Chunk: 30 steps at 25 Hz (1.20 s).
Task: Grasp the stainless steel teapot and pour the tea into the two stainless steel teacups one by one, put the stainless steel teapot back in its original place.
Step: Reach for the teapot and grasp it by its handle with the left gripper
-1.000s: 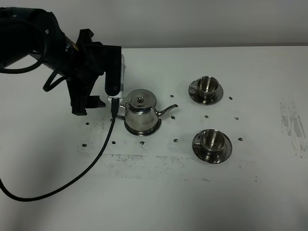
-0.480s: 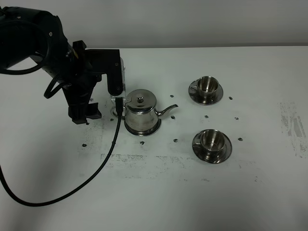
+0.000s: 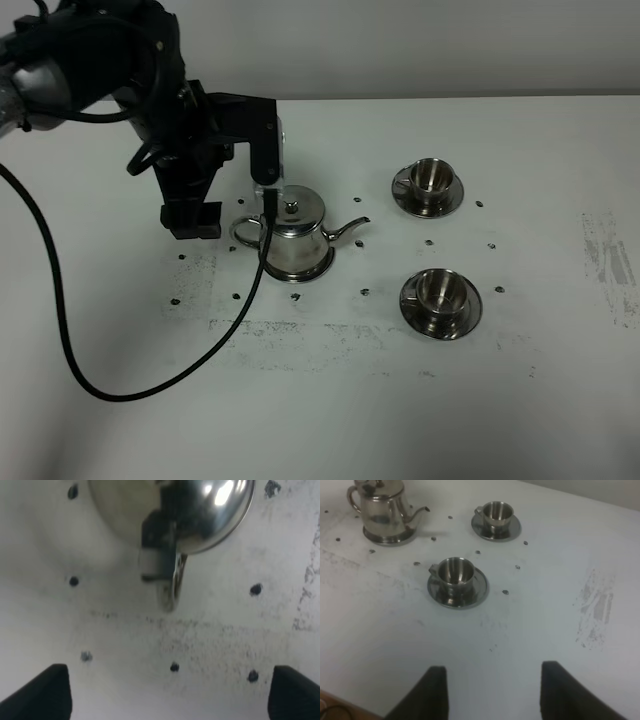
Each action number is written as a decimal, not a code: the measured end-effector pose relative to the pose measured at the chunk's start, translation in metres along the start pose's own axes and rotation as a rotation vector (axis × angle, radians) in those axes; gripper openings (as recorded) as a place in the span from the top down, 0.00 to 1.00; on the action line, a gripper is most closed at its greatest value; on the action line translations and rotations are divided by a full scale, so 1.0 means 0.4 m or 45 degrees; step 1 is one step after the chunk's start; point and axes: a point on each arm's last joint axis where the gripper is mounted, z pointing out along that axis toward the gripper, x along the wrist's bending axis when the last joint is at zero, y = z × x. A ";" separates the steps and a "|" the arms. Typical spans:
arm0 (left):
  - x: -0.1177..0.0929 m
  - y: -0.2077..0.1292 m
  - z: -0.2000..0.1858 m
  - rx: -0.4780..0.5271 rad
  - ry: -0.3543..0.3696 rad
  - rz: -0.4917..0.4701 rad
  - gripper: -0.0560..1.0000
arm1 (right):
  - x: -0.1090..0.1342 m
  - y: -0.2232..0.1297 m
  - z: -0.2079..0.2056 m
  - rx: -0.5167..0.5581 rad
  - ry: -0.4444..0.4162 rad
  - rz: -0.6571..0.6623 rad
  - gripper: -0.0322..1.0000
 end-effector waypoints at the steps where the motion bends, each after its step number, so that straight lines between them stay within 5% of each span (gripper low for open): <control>1: -0.001 0.009 0.009 0.003 -0.006 0.012 0.23 | 0.000 0.000 0.000 0.000 0.000 0.000 0.57; 14: -0.003 0.045 0.083 0.017 -0.021 -0.038 0.23 | 0.000 0.000 0.000 0.000 0.000 0.001 0.57; 30: 0.024 0.072 0.131 -0.026 0.016 -0.020 0.40 | 0.000 0.000 0.000 0.001 0.000 0.005 0.57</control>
